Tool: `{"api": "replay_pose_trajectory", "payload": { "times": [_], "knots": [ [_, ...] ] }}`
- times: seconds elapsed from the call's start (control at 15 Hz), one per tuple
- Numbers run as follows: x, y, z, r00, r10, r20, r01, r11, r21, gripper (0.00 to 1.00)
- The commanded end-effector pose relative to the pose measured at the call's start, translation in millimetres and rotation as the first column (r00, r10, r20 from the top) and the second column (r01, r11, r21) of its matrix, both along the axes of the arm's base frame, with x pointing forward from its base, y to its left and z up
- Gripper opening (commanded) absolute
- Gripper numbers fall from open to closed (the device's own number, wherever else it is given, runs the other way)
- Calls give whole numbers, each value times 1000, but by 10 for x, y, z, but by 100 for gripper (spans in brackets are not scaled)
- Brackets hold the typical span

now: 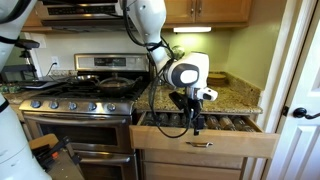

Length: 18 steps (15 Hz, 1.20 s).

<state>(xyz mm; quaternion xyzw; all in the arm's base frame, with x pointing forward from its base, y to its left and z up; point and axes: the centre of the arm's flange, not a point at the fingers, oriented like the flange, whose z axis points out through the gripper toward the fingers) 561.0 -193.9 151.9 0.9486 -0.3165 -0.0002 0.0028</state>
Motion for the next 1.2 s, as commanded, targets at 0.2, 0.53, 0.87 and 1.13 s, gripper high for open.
{"api": "replay_pose_trajectory", "payload": {
  "times": [0.2, 0.53, 0.87, 1.13],
  "knots": [
    [48, -70, -170, 1000, -23, 12, 22, 999, 38, 100],
    [-89, -128, -279, 1000, -20, -12, 21, 1000, 15, 100],
    [-356, -114, -295, 997, 12, -73, -15, 999, -29, 100],
    [-692, -106, -298, 985, 120, -126, -140, 977, -164, 100]
  ]
}}
